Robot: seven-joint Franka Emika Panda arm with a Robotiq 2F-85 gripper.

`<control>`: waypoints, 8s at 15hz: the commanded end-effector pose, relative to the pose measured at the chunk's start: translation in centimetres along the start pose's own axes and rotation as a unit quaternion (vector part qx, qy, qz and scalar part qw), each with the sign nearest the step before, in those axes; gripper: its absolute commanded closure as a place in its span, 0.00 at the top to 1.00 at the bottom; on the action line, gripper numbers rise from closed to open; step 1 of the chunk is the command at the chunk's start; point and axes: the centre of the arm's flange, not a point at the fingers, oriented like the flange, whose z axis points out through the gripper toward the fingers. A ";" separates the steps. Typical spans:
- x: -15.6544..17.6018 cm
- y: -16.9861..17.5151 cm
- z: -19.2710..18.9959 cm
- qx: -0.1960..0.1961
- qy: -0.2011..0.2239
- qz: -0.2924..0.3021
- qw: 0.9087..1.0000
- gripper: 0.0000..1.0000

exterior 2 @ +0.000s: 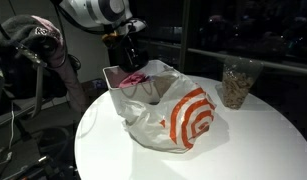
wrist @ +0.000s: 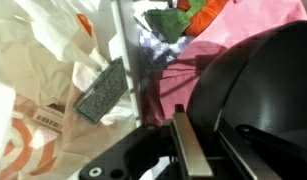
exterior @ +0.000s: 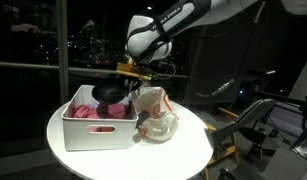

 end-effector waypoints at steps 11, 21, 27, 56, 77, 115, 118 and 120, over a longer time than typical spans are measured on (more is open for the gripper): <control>-1.9 15.0 -4.2 -0.132 -0.125 0.067 0.981 0.08; 2.5 15.5 -0.2 -0.187 -0.105 0.129 0.968 0.07; 4.7 14.2 2.5 -0.202 -0.099 0.158 0.961 0.07; 9.3 17.4 7.6 -0.307 -0.142 0.226 0.914 0.07; 13.1 20.1 9.6 -0.227 -0.186 0.337 0.895 0.03; -5.7 -8.3 11.0 -0.060 -0.032 -0.184 0.981 1.00; -5.8 -7.5 14.3 -0.066 -0.049 -0.186 0.979 1.00; -6.4 -7.6 15.9 -0.070 -0.043 -0.202 0.976 1.00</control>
